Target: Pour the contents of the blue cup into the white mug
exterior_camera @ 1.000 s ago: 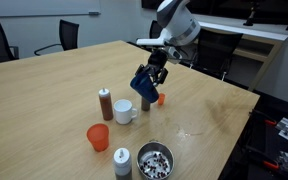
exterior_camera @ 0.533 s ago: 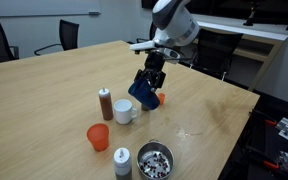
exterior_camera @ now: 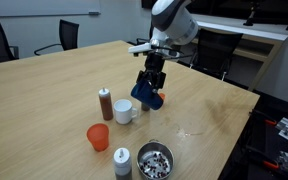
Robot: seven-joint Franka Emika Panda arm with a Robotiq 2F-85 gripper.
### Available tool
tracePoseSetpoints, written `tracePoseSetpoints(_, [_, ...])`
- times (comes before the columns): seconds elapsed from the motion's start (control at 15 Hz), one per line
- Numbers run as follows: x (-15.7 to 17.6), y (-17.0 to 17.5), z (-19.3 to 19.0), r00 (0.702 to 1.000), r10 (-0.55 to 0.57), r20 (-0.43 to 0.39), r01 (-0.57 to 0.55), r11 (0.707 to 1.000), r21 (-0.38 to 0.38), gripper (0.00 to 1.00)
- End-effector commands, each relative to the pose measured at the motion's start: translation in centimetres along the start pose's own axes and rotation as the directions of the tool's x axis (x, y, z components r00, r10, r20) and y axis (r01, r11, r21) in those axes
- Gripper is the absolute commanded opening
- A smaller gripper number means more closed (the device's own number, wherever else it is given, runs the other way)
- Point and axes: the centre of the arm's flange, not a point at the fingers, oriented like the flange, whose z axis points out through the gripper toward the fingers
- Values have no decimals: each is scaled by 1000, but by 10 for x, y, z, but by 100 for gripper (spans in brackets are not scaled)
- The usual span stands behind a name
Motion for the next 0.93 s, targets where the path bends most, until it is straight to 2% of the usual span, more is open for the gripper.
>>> tracePoseSetpoints(0.0, [-15,-5,0,998,21,-64,-23,999,-24,64])
tracePoseSetpoints(0.27, [-27,-14,6,996,5,-93,-7,1000,-20,64])
tracePoseSetpoints(0.87, [-23,-39,1,999,-37,-22,37,999,16,64])
